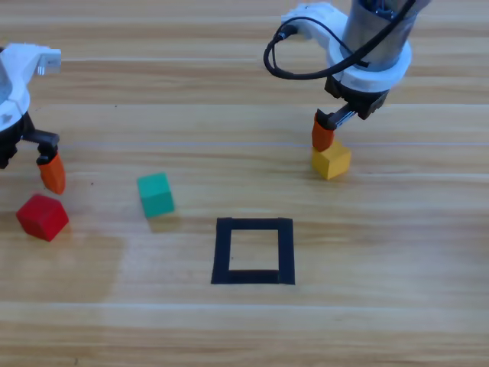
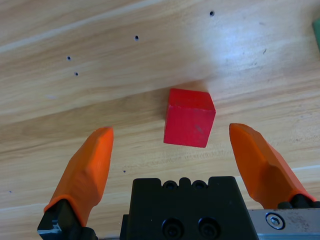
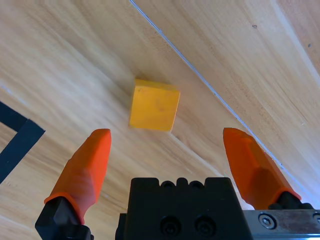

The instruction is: Stack the blocks in the rectangular block: red at the bottom, yellow in the middle, green on top

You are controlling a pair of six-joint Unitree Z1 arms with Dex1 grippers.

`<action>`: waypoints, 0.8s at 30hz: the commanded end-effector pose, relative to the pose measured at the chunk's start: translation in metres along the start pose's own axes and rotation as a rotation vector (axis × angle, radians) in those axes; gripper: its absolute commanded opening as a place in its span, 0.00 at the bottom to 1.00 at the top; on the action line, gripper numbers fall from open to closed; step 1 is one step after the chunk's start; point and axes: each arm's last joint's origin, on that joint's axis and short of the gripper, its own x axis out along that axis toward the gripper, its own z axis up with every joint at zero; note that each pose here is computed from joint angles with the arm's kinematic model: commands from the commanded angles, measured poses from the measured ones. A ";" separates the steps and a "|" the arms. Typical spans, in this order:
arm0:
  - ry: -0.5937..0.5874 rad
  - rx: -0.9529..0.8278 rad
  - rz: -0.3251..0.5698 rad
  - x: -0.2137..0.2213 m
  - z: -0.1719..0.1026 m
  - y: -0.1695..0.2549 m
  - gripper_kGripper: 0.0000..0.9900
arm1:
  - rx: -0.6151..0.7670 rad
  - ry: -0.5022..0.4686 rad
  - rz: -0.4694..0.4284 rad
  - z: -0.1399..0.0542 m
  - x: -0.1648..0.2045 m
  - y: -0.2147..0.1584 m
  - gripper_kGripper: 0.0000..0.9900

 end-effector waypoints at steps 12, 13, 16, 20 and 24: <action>0.065 0.033 -0.027 0.015 -0.015 -0.005 1.00 | 0.019 0.194 0.044 0.011 0.088 -0.013 0.88; 0.072 0.036 -0.029 0.017 -0.015 -0.006 1.00 | 0.018 0.206 0.046 0.011 0.091 -0.013 0.86; 0.083 0.027 -0.032 0.024 -0.012 -0.008 1.00 | 0.017 0.230 0.054 0.013 0.100 -0.012 0.82; 0.097 0.018 -0.031 0.034 -0.007 -0.012 1.00 | 0.014 0.252 0.057 0.012 0.111 -0.010 0.71; 0.107 0.014 -0.029 0.043 -0.005 -0.017 1.00 | 0.009 0.267 0.065 0.011 0.117 -0.010 0.43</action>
